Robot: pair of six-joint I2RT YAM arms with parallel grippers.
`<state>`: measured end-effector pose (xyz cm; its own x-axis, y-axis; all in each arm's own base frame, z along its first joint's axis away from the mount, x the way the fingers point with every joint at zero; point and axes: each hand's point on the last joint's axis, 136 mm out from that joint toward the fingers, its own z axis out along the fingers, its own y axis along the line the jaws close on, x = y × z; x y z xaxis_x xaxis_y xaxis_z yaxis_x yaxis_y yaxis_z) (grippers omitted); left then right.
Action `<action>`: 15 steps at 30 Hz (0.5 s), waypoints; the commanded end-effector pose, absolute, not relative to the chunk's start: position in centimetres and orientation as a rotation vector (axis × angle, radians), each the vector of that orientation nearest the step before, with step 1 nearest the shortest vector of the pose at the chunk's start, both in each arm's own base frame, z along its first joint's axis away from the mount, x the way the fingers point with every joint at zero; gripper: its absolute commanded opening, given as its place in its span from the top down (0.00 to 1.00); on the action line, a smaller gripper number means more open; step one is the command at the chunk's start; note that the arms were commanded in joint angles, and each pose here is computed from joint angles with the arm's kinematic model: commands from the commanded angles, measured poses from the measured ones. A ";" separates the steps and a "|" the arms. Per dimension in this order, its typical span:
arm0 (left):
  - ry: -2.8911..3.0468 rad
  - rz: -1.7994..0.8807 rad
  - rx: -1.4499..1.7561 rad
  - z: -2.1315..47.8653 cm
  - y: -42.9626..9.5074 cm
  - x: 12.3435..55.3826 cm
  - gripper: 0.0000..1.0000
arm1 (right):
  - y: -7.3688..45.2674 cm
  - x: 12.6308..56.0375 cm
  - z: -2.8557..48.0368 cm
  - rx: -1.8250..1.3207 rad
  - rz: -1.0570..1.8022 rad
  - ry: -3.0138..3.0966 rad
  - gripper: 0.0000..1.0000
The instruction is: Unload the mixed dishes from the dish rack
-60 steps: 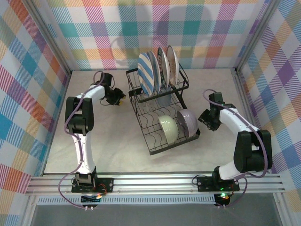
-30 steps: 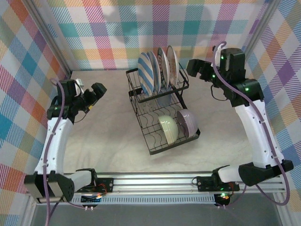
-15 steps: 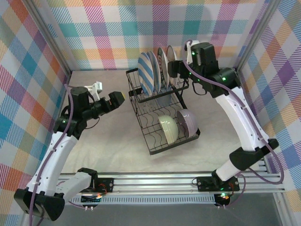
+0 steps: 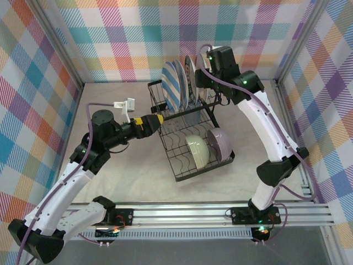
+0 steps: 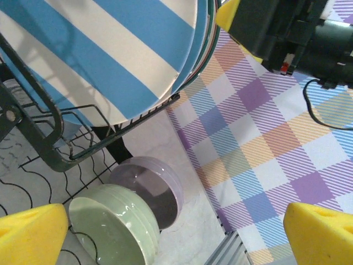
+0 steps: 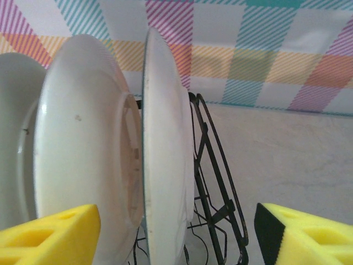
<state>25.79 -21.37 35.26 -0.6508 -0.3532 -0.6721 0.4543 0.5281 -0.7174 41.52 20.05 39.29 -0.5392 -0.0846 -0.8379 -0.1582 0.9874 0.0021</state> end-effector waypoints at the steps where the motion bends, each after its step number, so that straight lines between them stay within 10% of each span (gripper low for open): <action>1: 1.877 -1.221 0.085 36.3 -21.7 25.9 0.00 | 19.5 41.7 39.5 -0.134 0.047 2.139 0.28; 15: 1.894 -1.191 0.051 35.9 -21.7 26.2 0.00 | 20.4 43.1 37.4 -0.120 0.031 2.174 0.42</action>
